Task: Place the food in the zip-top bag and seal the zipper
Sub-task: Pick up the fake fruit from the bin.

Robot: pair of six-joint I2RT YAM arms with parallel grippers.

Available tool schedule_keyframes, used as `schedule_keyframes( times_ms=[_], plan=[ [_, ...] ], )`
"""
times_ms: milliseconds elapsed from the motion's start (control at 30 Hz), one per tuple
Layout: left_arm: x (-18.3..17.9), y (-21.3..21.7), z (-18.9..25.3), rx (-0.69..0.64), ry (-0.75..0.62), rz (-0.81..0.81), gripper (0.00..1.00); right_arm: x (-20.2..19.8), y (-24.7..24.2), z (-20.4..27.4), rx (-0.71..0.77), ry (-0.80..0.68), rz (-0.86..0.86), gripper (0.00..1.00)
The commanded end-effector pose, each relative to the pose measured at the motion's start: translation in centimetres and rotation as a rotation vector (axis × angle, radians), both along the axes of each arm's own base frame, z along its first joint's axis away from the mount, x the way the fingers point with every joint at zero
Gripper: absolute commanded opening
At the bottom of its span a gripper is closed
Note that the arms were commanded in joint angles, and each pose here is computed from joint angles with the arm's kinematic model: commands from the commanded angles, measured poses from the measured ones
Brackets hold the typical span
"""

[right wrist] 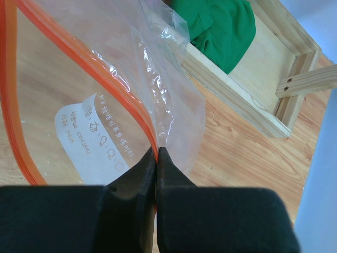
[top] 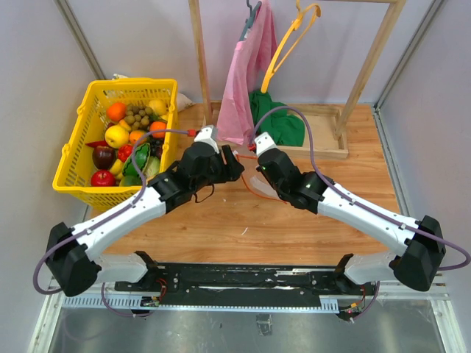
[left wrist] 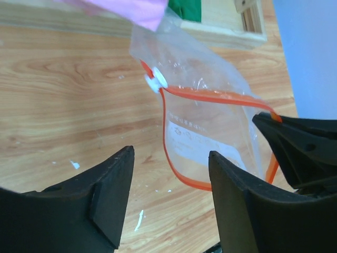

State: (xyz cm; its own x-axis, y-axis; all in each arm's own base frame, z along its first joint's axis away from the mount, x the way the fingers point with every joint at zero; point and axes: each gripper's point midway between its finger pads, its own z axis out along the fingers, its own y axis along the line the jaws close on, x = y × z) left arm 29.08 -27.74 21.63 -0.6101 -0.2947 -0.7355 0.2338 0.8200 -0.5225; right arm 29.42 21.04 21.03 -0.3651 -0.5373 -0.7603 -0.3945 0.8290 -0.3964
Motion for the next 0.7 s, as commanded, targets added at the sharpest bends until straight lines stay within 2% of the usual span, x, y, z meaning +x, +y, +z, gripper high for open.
schedule_keyframes(
  times_ms=[0,300,467,667],
  plan=[
    [1.0,4.3,4.8,0.069,-0.115,0.132,0.66,0.3,1.1,1.3,0.051,-0.024,-0.002,0.01],
    [2.5,14.1,10.4,0.266,-0.205,0.378,0.85,0.3,1.2,0.8,0.05,-0.015,0.005,0.01],
    [3.8,20.0,12.4,0.35,-0.216,0.525,0.91,0.2,1.4,0.6,0.053,-0.009,0.012,0.01],
    [6.0,25.8,12.9,0.363,-0.204,0.663,0.95,0.2,1.5,0.5,0.054,-0.006,0.019,0.01]
  ],
)
